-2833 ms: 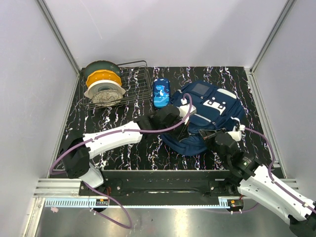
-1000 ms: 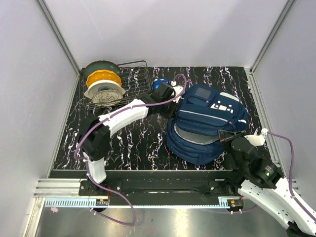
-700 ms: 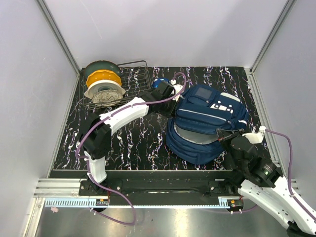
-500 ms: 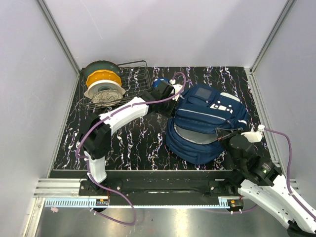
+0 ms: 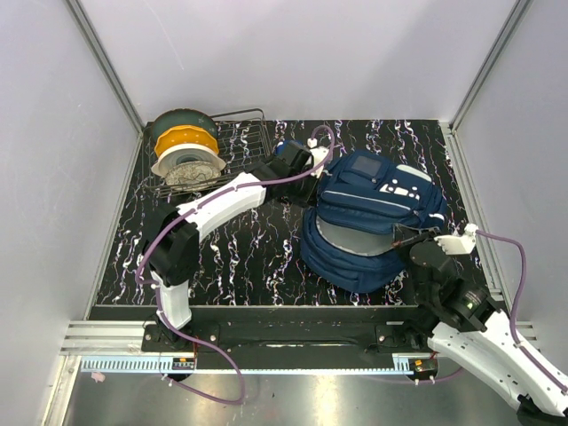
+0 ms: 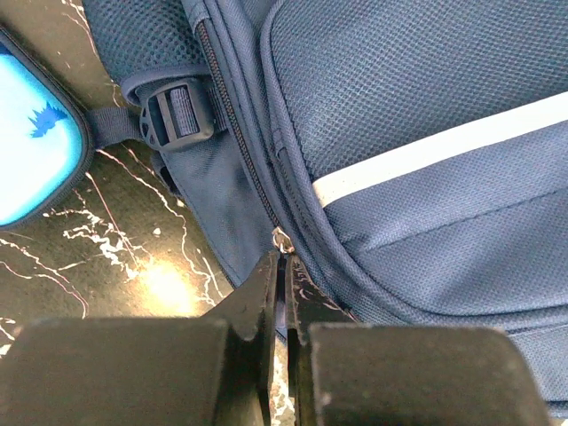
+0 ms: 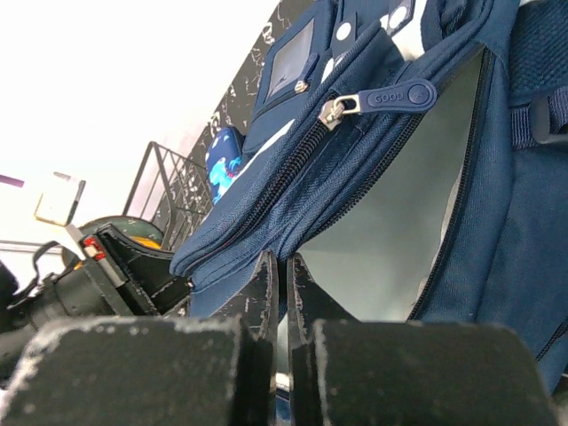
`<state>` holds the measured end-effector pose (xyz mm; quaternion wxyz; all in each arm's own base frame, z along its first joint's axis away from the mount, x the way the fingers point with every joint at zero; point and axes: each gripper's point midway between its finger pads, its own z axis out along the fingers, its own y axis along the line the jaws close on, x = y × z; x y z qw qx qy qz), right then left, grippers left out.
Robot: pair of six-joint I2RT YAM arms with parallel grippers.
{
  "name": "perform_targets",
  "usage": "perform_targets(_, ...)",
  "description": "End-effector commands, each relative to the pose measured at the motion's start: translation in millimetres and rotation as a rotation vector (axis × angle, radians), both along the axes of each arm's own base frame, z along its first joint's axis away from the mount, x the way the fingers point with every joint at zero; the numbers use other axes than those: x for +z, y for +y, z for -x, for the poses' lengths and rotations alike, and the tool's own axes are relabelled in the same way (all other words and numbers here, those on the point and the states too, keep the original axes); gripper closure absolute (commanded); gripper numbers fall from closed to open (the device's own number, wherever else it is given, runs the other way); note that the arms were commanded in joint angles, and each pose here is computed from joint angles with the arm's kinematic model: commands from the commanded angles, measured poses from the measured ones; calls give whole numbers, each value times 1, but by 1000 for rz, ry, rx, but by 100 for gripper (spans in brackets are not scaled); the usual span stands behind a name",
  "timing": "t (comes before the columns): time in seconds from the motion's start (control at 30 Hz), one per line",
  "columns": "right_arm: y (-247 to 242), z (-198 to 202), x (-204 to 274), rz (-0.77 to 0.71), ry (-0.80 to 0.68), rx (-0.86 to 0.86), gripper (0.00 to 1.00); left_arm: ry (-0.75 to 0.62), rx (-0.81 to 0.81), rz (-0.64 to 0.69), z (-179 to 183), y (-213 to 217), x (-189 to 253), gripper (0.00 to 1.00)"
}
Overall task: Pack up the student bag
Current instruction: Unzip the student bag at the center of the board.
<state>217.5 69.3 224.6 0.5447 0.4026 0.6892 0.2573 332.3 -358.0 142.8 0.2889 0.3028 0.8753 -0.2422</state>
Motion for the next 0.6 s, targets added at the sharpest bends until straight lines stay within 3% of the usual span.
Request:
perform_targets(0.0,-12,-13,24,68,-71,-84,100,-152,-81,193,-14,-29,75,100)
perform_targets(0.27,-8,-24,15,167,-28,-97,100,-104,-99,199,-16,-26,64,100)
perform_targets(0.57,-12,-24,19,168,-38,-116,100,-116,-70,221,-25,-18,71,100)
